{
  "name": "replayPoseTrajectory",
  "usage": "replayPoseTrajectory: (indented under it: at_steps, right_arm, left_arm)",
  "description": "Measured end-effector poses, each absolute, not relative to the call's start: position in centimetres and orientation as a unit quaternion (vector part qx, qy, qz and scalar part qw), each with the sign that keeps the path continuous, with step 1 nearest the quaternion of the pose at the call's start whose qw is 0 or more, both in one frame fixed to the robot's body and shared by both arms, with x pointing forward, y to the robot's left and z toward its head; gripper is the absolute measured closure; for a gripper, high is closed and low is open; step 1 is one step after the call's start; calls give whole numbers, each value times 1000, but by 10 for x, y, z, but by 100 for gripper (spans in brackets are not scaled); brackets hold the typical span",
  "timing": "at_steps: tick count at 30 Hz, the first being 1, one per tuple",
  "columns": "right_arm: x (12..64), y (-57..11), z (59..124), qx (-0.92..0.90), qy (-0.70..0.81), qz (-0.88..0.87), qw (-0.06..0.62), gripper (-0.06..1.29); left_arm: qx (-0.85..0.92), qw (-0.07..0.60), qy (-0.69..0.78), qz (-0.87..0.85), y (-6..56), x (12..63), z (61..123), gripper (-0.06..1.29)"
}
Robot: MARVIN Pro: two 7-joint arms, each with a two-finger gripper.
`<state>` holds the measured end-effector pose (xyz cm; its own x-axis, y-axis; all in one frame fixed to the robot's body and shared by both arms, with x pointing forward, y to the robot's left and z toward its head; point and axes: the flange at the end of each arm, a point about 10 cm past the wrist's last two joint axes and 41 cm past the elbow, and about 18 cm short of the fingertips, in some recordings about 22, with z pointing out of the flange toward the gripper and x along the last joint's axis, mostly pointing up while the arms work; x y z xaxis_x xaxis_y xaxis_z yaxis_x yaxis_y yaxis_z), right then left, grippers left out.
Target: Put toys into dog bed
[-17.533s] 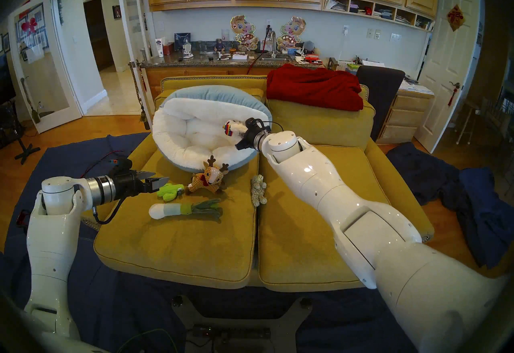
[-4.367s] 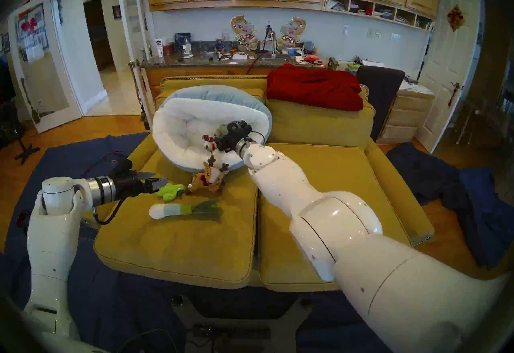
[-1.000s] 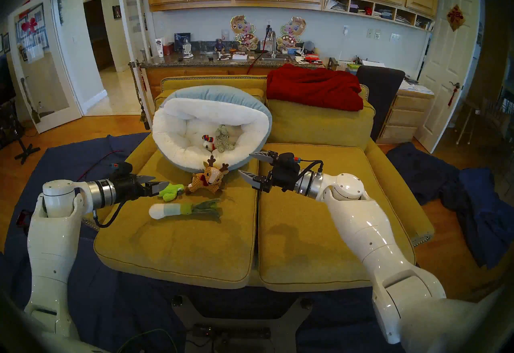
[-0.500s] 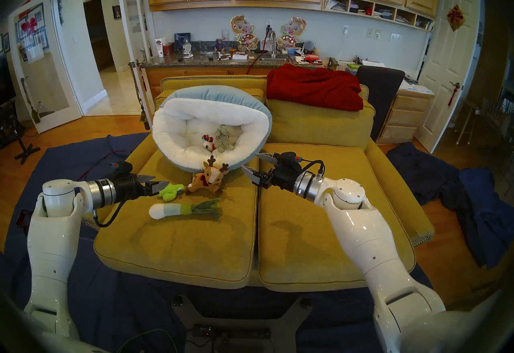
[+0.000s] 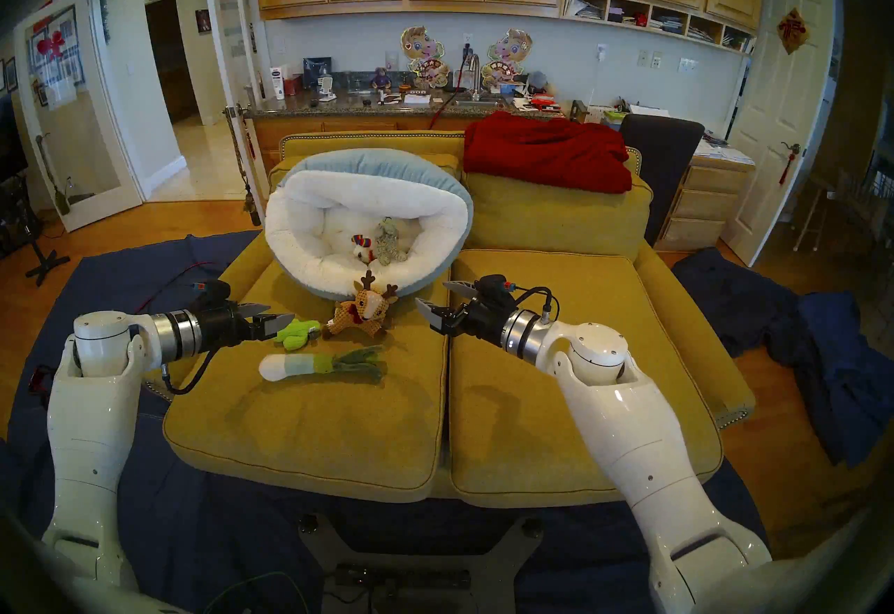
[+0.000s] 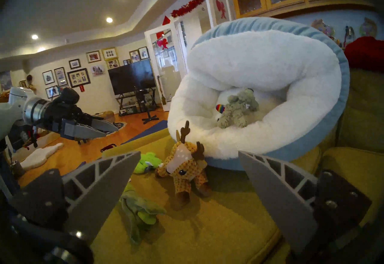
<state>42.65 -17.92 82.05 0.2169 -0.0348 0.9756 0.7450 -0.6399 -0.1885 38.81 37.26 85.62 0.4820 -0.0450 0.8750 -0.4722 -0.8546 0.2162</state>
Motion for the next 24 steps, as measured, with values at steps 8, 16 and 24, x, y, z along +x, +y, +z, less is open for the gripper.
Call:
replayPoseTrajectory:
  at_steps: [8, 16, 24]
  right_arm:
    - [416, -175, 823, -721, -242, -570, 309, 2]
    - [407, -176, 827, -742, -224, -570, 274, 2]
    - [394, -176, 832, -761, -203, -566, 245, 2]
  left_arm:
    - [831, 220, -156, 486, 372, 388, 857, 0]
    - [831, 220, -157, 487, 372, 389, 858, 0]
    - [830, 220, -157, 488, 372, 389, 859, 0]
